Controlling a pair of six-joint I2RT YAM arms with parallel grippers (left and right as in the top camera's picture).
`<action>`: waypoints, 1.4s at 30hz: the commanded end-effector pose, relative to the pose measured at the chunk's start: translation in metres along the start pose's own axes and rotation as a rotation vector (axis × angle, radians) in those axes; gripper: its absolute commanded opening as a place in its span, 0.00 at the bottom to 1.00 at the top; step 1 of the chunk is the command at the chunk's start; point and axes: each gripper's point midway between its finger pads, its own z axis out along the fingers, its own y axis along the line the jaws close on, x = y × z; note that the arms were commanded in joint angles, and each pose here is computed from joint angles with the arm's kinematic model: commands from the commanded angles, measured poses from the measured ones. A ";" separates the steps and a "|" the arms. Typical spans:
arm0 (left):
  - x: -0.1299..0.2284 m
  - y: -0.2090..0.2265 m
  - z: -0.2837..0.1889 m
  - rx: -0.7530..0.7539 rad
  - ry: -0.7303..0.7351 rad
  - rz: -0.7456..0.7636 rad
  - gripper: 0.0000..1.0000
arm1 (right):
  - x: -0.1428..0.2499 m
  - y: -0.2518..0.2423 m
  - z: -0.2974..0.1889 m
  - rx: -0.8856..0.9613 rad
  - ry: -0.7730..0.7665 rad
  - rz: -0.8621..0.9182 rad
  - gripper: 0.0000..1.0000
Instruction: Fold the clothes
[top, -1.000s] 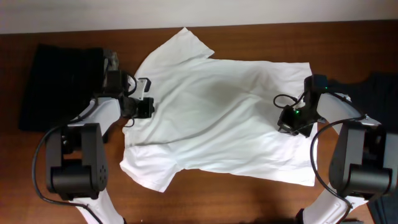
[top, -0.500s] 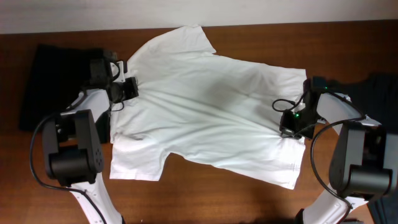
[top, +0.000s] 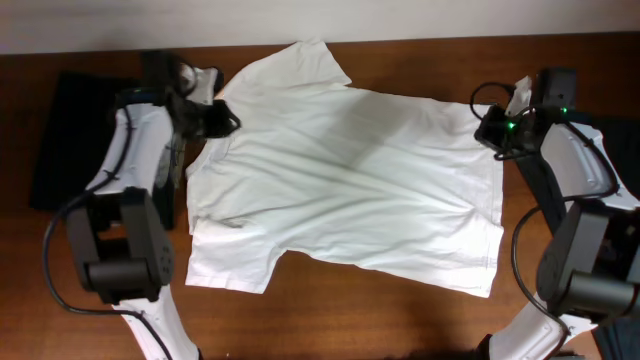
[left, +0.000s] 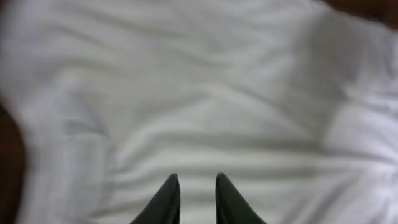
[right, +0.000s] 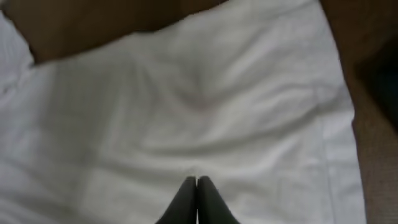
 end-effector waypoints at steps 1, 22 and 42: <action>0.013 -0.027 -0.002 -0.030 0.069 0.111 0.20 | 0.011 -0.022 0.041 0.062 0.049 0.140 0.04; 0.032 -0.034 0.006 -0.102 0.153 0.168 0.41 | -0.075 0.046 0.050 -0.434 -0.052 0.072 0.16; 0.105 0.040 0.040 -0.359 0.297 0.171 0.08 | 0.168 -0.062 -0.037 0.260 0.546 0.212 0.10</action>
